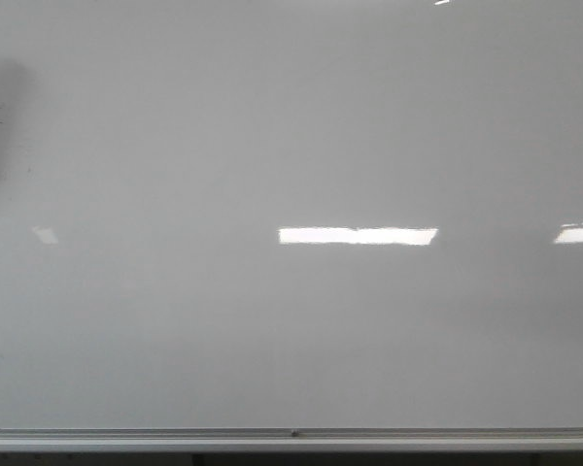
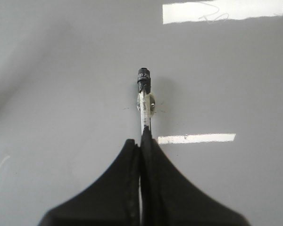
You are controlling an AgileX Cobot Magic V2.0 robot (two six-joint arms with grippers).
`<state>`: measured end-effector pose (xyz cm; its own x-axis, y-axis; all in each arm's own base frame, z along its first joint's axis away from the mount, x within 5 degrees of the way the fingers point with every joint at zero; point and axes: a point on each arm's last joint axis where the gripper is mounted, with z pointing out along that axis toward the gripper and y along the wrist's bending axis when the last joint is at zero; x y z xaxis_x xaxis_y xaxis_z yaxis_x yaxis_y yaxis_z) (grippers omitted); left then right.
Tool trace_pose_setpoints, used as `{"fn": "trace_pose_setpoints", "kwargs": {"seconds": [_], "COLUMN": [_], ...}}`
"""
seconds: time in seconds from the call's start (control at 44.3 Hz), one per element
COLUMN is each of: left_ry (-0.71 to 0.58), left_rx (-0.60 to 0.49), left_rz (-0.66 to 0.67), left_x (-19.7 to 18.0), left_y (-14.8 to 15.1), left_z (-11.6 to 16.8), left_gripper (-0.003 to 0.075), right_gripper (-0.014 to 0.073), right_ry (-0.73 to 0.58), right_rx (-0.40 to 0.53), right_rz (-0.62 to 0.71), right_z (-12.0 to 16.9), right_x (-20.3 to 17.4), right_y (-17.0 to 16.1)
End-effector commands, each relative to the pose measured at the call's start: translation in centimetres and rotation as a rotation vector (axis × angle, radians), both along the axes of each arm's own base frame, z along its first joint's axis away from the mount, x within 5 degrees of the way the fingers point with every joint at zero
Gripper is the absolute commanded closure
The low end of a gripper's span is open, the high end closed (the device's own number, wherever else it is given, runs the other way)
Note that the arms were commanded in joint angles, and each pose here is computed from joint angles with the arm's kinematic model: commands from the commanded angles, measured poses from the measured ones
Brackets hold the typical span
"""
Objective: Write number 4 on whiteboard
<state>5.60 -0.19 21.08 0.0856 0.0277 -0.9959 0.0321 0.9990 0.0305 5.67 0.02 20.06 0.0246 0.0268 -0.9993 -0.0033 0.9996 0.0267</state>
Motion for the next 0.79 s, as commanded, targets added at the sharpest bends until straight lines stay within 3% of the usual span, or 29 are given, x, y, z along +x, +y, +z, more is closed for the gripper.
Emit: {"fn": "trace_pose_setpoints", "kwargs": {"seconds": [0.0,0.497,0.655,0.768], "left_ry": [-0.089,-0.092,-0.24,-0.276], "left_rx": [-0.012,-0.005,0.017,0.016], "left_rz": [0.003,0.004,0.013,0.015], "left_x": [-0.2,-0.2,-0.5,-0.6], "left_y": [0.1,0.0,0.1,0.1], "left_z": [0.6,0.7,2.0,2.3], "left_gripper": [0.0741,0.0741,0.0741,0.0741], "right_gripper": [0.0656,0.0656,0.0656,0.0656], "right_ry": [-0.106,-0.106,-0.106,-0.106], "right_rx": [-0.01,-0.01,-0.01,-0.01], "right_rz": [-0.004,-0.004,-0.004,-0.004], "right_z": [1.2,1.2,1.2,1.2], "right_x": [-0.3,-0.3,-0.3,-0.3], "right_y": [0.0,0.0,0.0,0.0]}}
